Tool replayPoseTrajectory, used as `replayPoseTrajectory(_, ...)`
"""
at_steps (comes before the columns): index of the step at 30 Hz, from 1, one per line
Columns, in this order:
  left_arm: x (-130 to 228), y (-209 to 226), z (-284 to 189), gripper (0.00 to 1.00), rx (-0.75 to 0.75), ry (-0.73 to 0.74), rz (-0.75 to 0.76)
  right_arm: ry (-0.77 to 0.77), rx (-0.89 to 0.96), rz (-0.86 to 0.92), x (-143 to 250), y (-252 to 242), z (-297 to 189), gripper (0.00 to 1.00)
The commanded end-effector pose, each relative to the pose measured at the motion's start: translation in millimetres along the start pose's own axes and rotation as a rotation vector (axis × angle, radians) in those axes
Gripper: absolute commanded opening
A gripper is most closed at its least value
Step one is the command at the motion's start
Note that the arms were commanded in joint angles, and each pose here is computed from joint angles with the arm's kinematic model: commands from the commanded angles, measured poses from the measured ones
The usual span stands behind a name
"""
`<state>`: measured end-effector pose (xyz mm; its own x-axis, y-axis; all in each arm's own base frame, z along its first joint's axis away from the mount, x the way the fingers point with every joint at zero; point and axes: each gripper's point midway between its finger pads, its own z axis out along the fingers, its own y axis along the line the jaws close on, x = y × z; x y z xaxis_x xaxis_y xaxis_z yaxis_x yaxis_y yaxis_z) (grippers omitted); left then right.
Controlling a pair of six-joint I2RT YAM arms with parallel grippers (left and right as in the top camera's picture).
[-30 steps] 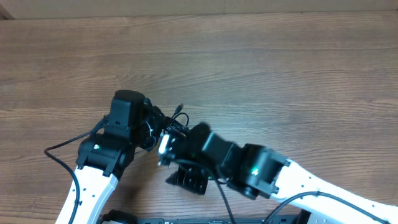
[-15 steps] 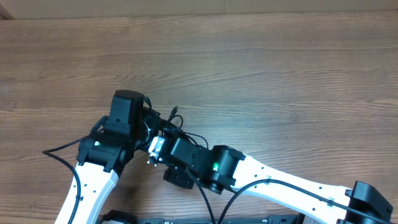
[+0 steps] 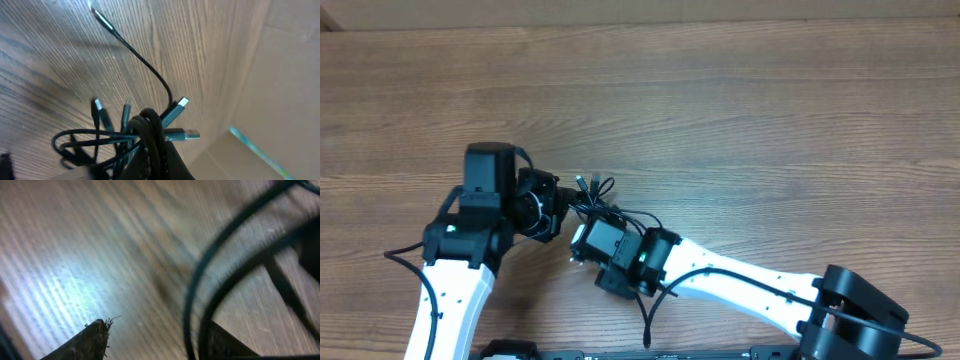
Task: Untangle cables
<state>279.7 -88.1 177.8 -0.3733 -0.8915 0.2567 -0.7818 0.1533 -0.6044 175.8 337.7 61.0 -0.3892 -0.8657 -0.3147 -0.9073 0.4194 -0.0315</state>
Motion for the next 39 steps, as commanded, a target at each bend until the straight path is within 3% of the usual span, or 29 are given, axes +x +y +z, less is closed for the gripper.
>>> replayPoseTrajectory(1, 16, -17, -13, 0.04, 0.072, 0.097, 0.042, -0.019, 0.032, 0.076, -2, -27, -5, 0.52)
replayPoseTrajectory(5, 15, -32, -14, 0.04, 0.136, 0.087, 0.094, 0.012, 0.024, 0.153, 9, -51, -6, 0.17)
replayPoseTrajectory(7, 13, -43, -16, 0.04, 0.179, 0.075, 0.138, 0.04, 0.001, 0.2, 19, -61, -6, 0.04)
replayPoseTrajectory(15, -5, -57, -19, 0.04, 0.224, -0.041, 0.184, 0.11, -0.071, 0.411, 57, -105, -18, 0.04)
replayPoseTrajectory(19, -28, -56, -22, 0.04, 0.212, -0.144, 0.208, 0.026, -0.181, 0.47, 53, -107, -43, 0.04)
replayPoseTrajectory(22, -47, -54, -26, 0.04, 0.2, -0.231, 0.186, -0.13, -0.332, 0.416, 32, -91, -80, 0.04)
replayPoseTrajectory(26, -51, -57, -27, 0.04, 0.22, -0.241, 0.089, -0.286, -0.47, 0.279, 11, -61, -122, 0.04)
replayPoseTrajectory(32, -51, -76, -32, 0.04, 0.313, -0.223, -0.027, -0.305, -0.552, 0.13, 1, -15, -134, 0.04)
replayPoseTrajectory(35, -52, -78, -32, 0.04, 0.321, -0.226, -0.018, -0.345, -0.647, 0.051, -4, 8, -146, 0.04)
replayPoseTrajectory(39, -63, -66, -28, 0.04, 0.252, -0.297, 0.065, -0.416, -0.658, 0.046, -7, 4, -168, 0.04)
